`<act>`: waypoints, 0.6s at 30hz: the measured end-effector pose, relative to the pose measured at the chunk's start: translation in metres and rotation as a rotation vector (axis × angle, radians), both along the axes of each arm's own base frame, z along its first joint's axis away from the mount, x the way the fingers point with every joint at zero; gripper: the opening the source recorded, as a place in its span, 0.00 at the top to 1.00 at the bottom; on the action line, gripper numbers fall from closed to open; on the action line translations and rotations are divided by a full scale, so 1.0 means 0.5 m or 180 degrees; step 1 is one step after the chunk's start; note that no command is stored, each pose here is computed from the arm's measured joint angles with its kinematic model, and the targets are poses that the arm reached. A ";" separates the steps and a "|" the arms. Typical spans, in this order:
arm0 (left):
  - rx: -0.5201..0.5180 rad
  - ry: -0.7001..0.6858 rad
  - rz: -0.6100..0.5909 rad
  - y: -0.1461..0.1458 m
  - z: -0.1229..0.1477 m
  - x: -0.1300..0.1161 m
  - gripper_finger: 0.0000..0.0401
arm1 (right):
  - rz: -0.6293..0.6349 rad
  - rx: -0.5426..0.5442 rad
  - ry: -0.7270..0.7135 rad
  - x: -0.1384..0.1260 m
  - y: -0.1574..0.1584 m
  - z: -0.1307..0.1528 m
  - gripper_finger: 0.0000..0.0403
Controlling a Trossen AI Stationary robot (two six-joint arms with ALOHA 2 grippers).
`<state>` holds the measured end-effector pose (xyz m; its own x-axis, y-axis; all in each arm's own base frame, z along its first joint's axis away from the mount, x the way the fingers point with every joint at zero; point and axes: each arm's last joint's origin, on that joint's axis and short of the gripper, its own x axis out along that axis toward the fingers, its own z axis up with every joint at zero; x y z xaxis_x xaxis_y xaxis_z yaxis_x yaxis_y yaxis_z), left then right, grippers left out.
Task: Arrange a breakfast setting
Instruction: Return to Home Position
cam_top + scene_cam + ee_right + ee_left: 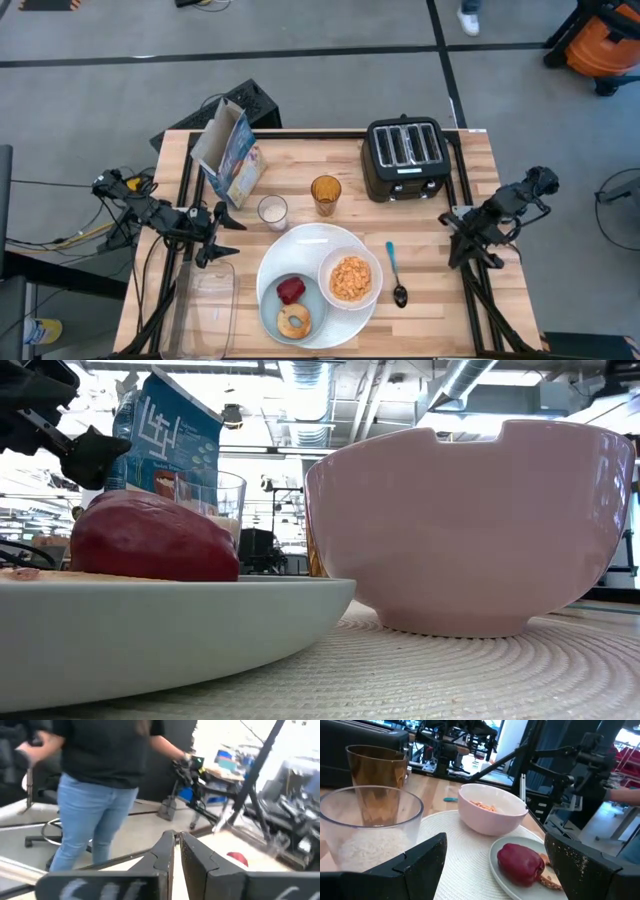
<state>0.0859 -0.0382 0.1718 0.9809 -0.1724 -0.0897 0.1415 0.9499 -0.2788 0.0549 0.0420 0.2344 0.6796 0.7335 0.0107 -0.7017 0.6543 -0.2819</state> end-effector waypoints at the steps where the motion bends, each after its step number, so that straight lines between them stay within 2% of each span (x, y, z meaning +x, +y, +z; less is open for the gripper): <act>1: -0.0001 0.0000 0.0000 0.000 0.000 0.000 0.20 | -0.0042 0.0041 0.0094 0.001 -0.001 -0.002 0.86; 6: -0.0004 0.0001 -0.0001 0.000 0.000 0.000 0.20 | -0.0398 0.0391 0.0841 0.009 -0.002 -0.032 0.86; 12: -0.0005 0.0001 -0.0002 0.000 0.000 0.000 0.20 | -0.0746 0.0700 0.1105 0.030 0.003 -0.074 0.86; 18: -0.0004 0.0002 -0.0002 0.000 0.000 0.000 0.20 | -0.1058 0.0745 0.1207 0.040 0.003 -0.102 0.86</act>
